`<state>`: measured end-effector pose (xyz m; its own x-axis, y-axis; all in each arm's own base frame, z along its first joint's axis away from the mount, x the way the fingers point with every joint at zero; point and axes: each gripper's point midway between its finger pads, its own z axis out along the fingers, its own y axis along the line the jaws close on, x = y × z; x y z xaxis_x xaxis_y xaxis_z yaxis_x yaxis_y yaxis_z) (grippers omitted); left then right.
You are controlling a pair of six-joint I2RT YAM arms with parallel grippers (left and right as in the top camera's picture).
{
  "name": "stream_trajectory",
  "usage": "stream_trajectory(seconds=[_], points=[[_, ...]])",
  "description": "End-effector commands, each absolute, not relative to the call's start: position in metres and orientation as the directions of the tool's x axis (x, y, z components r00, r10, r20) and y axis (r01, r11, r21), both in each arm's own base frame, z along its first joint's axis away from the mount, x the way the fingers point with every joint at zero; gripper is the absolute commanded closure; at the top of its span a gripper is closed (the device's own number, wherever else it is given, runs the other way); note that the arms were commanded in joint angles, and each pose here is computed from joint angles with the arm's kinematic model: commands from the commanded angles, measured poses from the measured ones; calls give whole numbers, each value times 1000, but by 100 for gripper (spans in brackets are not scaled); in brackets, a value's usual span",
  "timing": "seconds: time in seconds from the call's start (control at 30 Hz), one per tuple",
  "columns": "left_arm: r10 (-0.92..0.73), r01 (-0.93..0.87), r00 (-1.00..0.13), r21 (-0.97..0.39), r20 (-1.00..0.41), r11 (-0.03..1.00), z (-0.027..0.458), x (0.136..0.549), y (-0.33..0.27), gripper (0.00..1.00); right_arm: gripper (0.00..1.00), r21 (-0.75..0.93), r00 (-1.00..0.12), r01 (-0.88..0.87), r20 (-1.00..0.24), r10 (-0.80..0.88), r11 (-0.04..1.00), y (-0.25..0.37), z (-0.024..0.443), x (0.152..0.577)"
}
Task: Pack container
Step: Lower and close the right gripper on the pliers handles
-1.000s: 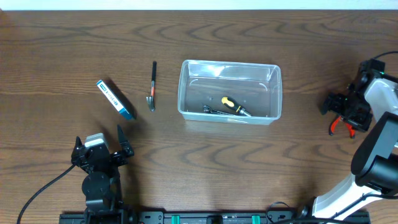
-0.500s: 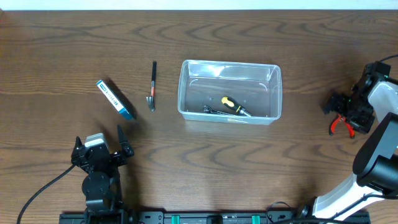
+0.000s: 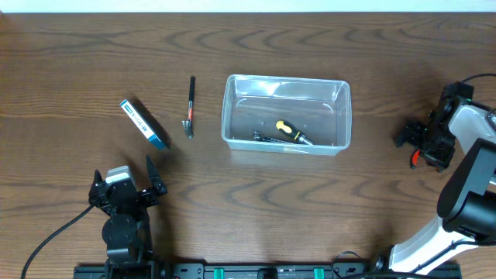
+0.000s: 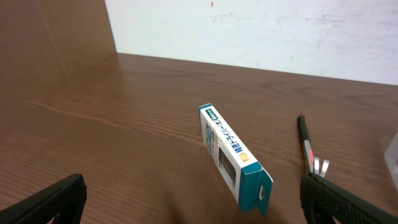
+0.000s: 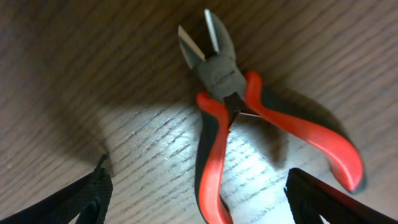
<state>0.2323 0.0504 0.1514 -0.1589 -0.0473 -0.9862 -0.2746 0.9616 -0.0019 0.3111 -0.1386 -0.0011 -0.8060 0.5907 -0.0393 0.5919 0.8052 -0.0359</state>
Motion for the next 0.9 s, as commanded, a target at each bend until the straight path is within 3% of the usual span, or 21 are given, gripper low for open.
stream_trajectory(seconds=[0.0, 0.27, 0.4, 0.53, 0.73, 0.87], points=[[-36, -270, -194, 18, -980, 963, 137, 233, 50, 2, 10, -38, -802, 597, -29, 596, 801, -132, -9, 307], [-36, -270, -194, 18, -980, 963, 137, 233, 50, 2, 23, -40, -816, 578, -44, 577, 815, -134, -12, 308], [-36, -270, -194, 18, -980, 963, 137, 233, 50, 2, 38, -44, -818, 576, -46, 574, 816, -135, -12, 308], [-36, -270, -194, 18, -980, 963, 137, 233, 50, 2, 42, -44, -818, 576, -44, 574, 816, -135, -12, 308], [-36, -270, -194, 18, -980, 963, 137, 233, 50, 2, 70, -49, -818, 576, -38, 574, 816, -135, -12, 306], [-36, -270, -194, 18, -980, 963, 137, 233, 50, 2, 80, -50, -817, 577, -36, 575, 816, -135, -12, 305]])
